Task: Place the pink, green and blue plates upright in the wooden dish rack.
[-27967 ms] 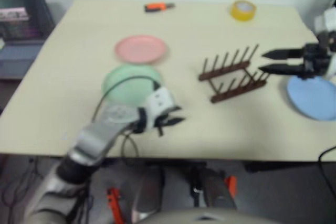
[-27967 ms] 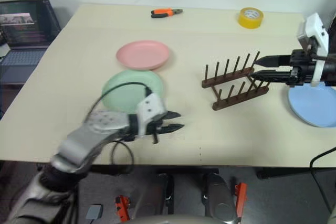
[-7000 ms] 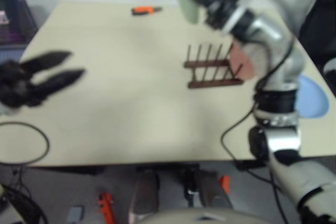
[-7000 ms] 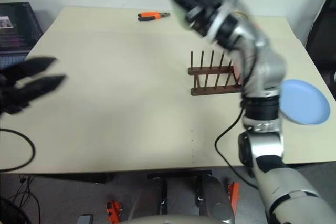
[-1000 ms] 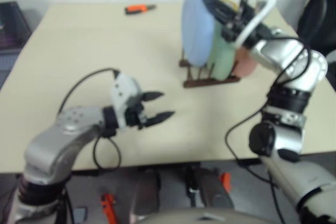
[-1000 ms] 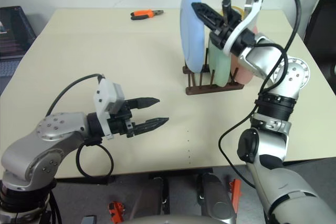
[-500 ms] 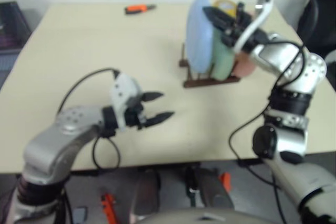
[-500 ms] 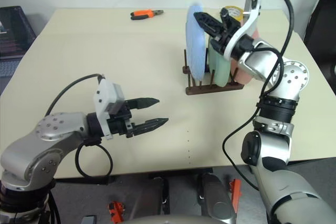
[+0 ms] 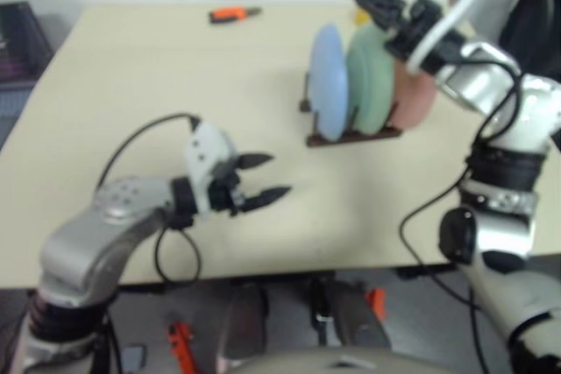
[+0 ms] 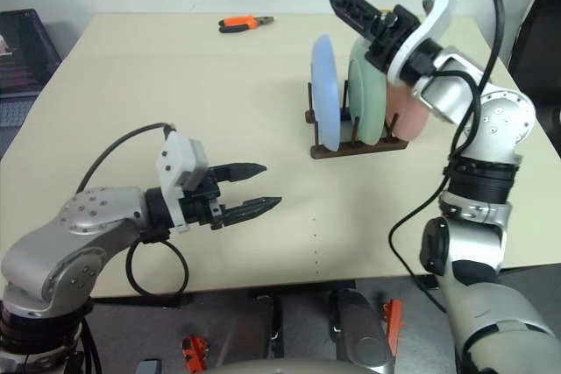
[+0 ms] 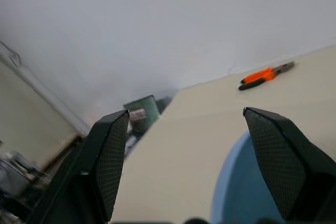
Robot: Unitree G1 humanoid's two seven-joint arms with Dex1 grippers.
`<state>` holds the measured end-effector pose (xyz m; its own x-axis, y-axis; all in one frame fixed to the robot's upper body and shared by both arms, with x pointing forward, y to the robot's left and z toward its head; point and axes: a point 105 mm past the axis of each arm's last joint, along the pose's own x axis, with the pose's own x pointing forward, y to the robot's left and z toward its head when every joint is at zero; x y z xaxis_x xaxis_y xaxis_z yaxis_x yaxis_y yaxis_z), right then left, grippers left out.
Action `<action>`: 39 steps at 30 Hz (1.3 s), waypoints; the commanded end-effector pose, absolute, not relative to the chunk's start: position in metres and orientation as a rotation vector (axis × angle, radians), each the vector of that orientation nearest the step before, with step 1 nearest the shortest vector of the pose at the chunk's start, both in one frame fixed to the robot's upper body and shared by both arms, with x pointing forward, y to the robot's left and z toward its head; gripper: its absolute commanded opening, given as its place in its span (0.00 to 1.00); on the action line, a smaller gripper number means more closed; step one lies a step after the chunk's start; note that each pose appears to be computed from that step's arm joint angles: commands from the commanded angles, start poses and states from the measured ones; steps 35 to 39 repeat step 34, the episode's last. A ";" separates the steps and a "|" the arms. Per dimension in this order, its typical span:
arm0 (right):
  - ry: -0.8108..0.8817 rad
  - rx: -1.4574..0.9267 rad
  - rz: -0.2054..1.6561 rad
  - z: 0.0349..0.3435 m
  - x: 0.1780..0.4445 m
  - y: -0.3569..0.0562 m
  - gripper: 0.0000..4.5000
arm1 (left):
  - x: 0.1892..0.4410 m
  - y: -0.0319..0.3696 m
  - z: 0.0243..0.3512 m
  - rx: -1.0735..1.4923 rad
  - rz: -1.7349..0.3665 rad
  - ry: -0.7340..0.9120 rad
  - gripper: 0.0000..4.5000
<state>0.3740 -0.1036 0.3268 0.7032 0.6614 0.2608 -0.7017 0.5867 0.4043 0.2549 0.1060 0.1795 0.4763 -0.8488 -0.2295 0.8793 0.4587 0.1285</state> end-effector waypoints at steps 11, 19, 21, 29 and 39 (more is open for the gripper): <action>-0.038 -0.168 1.011 0.324 0.300 -0.161 0.85 | 0.256 0.140 0.215 0.339 -1.051 0.078 0.74; 0.147 -0.329 0.825 0.279 0.314 -0.260 0.85 | 0.265 0.232 0.252 0.461 -0.850 0.141 0.74; 0.146 -0.335 0.835 0.275 0.316 -0.261 0.85 | 0.263 0.252 0.257 0.469 -0.822 0.158 0.74; 0.067 -0.255 0.924 0.276 0.312 -0.259 0.85 | 0.249 0.284 0.261 0.498 -0.741 0.230 0.74; 0.047 -0.202 0.939 0.275 0.309 -0.259 0.85 | 0.234 0.283 0.257 0.486 -0.749 0.288 0.74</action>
